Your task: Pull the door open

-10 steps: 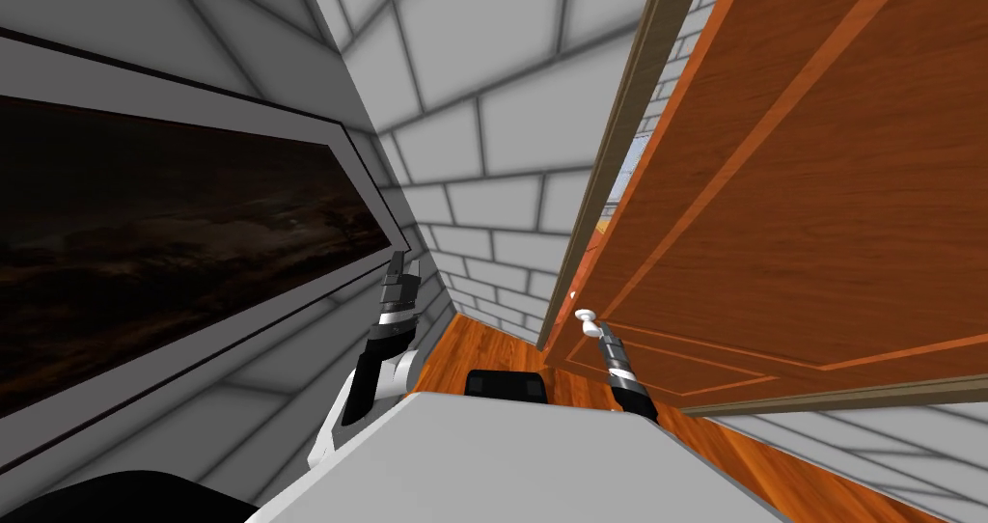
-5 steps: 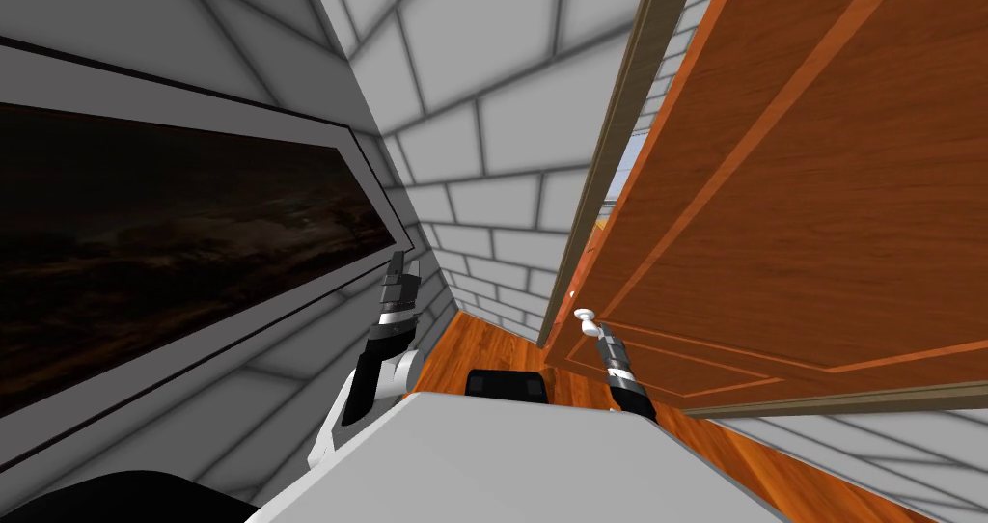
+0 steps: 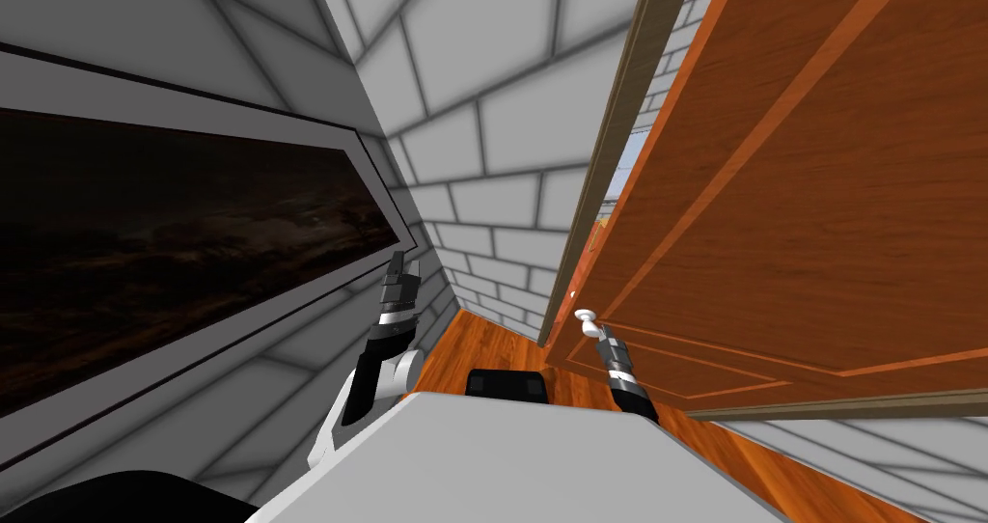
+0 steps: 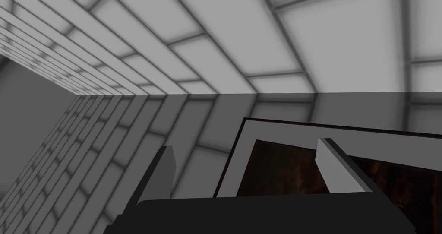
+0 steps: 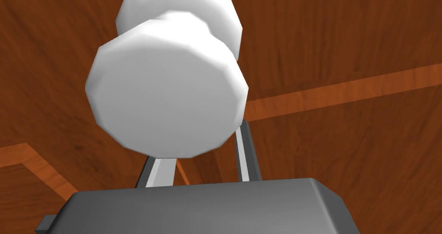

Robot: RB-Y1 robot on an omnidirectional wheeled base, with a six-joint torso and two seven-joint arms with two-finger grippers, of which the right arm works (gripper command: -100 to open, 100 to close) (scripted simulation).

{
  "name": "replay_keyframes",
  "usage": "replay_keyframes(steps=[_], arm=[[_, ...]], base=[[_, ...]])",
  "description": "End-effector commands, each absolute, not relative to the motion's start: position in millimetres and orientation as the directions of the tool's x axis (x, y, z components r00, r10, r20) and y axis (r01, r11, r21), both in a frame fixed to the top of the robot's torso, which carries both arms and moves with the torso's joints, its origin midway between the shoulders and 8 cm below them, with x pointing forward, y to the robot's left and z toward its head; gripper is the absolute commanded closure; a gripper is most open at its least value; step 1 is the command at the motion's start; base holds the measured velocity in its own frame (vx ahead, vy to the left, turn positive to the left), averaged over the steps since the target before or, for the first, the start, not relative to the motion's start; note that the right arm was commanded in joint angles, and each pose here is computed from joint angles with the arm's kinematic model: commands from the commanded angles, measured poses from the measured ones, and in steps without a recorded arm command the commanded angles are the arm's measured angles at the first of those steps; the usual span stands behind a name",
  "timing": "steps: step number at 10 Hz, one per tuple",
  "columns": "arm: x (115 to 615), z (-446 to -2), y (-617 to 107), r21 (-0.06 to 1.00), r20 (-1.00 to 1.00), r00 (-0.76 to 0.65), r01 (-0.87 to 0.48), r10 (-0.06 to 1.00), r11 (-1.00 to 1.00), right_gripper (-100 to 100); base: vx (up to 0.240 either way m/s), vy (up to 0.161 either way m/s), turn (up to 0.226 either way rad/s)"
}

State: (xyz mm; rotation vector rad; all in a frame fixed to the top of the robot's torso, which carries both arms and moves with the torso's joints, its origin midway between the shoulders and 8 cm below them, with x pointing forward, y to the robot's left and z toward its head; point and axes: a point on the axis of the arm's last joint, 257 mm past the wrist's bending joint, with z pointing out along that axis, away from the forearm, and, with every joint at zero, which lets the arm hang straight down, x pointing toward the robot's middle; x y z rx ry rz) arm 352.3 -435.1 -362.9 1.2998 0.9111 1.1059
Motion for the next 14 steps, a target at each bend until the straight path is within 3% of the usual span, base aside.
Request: replay_keyframes(steps=[1,12,13,14], arm=[[367,-355,-415,0.987,0.101,0.220,-0.144,0.970,-0.070,100],[367,-358,-414,0.916,0.384,0.195,-0.204,0.903,-0.345,100],[351,-375,-431,0.913,0.403,0.245,-0.174,0.882,-0.369,-100],[351,-375,-430,0.900,0.431,0.243,-0.183,0.869,-0.396,-100]], base=[[-0.001,-0.006,-0.009],[-0.031,-0.010,0.041],[-0.048,-0.051,0.012],[-0.057,-0.050,-0.001]])
